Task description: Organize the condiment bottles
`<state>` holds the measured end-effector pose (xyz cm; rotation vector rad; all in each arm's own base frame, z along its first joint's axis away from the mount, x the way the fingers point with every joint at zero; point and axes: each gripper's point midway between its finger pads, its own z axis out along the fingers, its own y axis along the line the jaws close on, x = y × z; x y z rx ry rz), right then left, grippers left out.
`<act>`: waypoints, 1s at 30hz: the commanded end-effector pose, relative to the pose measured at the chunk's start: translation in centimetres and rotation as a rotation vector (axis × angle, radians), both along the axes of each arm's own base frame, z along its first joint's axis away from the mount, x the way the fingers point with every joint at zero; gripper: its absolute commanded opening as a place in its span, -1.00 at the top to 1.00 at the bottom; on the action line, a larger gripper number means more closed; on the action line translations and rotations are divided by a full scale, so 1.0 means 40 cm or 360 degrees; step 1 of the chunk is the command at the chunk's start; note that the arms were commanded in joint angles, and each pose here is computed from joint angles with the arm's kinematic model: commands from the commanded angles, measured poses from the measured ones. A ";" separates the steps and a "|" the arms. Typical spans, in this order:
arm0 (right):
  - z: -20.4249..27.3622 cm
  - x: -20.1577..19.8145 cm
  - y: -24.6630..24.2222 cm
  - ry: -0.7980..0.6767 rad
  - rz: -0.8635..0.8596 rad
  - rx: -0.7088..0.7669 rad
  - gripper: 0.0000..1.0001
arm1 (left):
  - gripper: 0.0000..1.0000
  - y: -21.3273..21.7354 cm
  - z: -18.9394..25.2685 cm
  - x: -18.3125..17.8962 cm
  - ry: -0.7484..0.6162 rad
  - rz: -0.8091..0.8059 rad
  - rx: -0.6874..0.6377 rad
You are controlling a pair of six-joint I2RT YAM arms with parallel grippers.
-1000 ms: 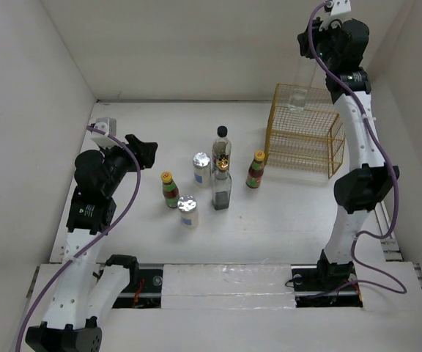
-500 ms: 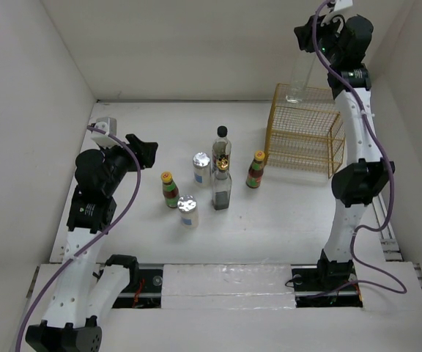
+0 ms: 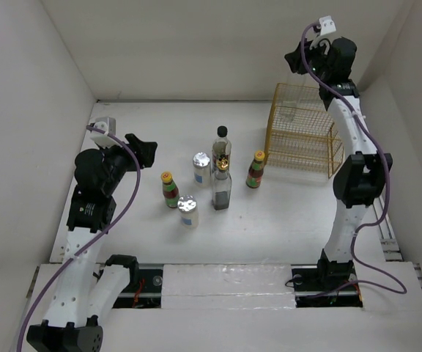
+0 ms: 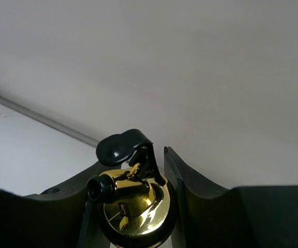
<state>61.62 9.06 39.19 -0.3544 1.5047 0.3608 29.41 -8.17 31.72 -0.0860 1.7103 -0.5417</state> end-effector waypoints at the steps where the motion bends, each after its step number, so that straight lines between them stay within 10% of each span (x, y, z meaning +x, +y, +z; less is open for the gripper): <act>1: 0.182 -0.064 0.003 -0.0355 0.0044 0.0015 1.00 | -0.26 0.001 0.033 0.004 -0.0094 -0.0007 -0.0010; 13: -0.041 -0.062 0.009 -0.0133 -0.0059 0.0028 0.57 | -0.28 -0.005 0.032 0.007 -0.0089 -0.0025 -0.0025; 19: -0.068 -0.070 0.021 -0.0064 -0.0057 0.0051 -0.30 | -0.36 -0.005 0.032 0.007 -0.0089 -0.0025 -0.0025; 30: 0.115 -0.122 -0.011 -0.0179 -0.0165 0.0072 -0.86 | -0.47 0.023 0.036 0.005 -0.0085 0.0087 -0.0044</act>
